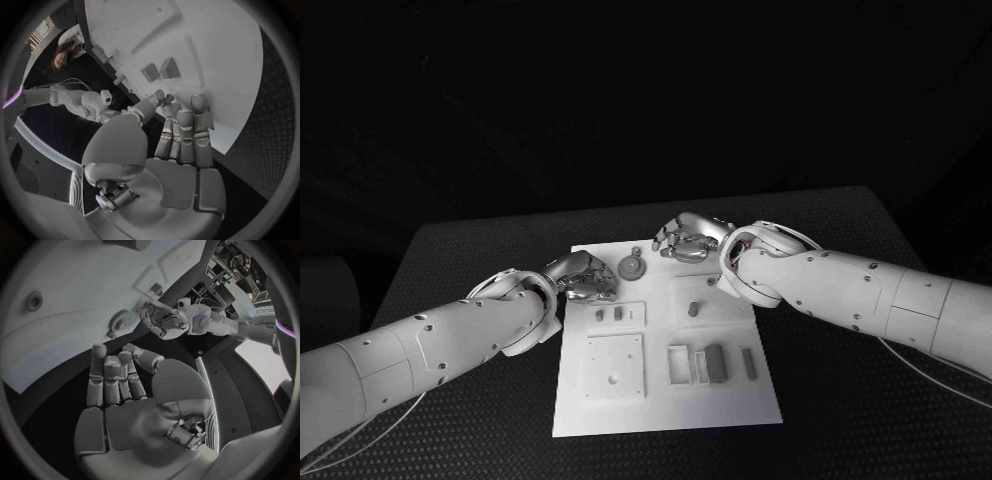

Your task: Assemble the parts on the task board

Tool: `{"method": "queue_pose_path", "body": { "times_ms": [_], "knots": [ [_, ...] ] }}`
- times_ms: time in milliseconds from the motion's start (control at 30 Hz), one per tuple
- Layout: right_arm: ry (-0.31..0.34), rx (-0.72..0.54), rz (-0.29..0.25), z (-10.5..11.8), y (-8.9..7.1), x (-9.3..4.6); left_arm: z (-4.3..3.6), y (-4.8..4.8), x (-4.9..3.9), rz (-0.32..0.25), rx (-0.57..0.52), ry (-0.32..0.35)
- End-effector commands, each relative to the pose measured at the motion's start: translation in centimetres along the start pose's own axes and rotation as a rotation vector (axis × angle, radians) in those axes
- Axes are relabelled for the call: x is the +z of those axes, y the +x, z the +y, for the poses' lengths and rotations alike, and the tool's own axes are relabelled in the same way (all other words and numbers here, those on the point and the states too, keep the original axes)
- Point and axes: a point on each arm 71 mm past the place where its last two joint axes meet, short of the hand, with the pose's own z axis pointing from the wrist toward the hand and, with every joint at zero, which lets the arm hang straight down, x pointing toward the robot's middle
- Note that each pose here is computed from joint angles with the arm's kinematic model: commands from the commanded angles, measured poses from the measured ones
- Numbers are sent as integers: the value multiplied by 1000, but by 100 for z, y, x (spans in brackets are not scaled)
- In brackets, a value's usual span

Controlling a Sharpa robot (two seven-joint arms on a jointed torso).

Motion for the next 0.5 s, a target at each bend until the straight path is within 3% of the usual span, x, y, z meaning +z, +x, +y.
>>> {"method": "queue_pose_path", "body": {
  "times_ms": [33, 500],
  "knots": [
    [-7, 1, 7, 7, 5, 0, -27, 2, 1, -5, -11, 19],
    [-6, 2, 6, 5, 3, -1, -31, -10, -18, -17, -36, 30]
  ]
}}
